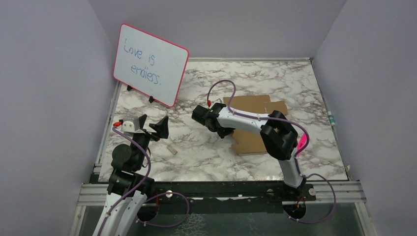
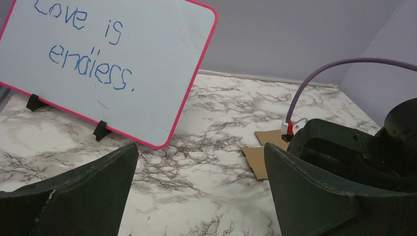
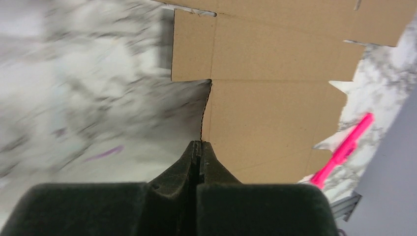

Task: Fold the paper box

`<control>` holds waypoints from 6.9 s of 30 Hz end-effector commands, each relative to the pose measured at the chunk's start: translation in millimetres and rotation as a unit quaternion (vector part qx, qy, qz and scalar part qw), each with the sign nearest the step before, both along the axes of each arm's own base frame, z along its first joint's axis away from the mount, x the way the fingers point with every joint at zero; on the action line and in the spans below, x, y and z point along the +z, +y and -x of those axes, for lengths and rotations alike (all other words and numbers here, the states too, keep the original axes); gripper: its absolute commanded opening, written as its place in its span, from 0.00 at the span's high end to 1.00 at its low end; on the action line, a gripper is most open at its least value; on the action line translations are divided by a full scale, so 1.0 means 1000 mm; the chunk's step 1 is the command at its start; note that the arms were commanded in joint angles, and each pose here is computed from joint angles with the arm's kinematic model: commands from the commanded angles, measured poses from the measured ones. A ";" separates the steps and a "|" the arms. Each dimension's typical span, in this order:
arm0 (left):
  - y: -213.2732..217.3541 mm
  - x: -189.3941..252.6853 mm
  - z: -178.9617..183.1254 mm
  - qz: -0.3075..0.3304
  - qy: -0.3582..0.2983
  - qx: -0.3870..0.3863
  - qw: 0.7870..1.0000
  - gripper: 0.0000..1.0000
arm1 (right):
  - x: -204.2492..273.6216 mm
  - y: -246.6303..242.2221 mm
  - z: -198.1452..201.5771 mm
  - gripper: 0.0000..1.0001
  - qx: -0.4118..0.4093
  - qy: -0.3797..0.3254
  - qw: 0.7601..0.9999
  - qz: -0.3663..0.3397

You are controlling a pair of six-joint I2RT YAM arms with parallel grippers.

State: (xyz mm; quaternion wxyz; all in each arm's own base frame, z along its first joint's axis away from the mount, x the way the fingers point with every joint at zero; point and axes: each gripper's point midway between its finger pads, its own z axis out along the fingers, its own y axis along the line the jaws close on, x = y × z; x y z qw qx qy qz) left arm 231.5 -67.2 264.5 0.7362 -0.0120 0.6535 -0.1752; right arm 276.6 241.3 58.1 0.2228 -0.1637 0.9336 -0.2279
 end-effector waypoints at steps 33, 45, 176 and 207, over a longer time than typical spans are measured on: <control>-0.068 -0.066 -0.028 -0.005 0.253 -0.140 0.957 0.01 | 0.028 -0.018 -0.030 0.15 -0.011 -0.006 0.932 -0.361; -0.089 -0.105 -0.037 -0.002 0.352 -0.171 0.920 0.01 | 0.002 -0.006 -0.011 0.00 -0.057 0.034 0.911 -0.407; -0.123 -0.194 -0.081 -0.010 0.488 -0.132 0.863 0.68 | -0.003 -0.131 -0.042 0.99 -0.084 -0.059 0.827 -0.553; -0.192 -0.232 -0.076 0.020 0.509 -0.207 0.835 0.57 | -0.006 -0.100 -0.039 0.92 0.006 -0.113 0.985 -0.129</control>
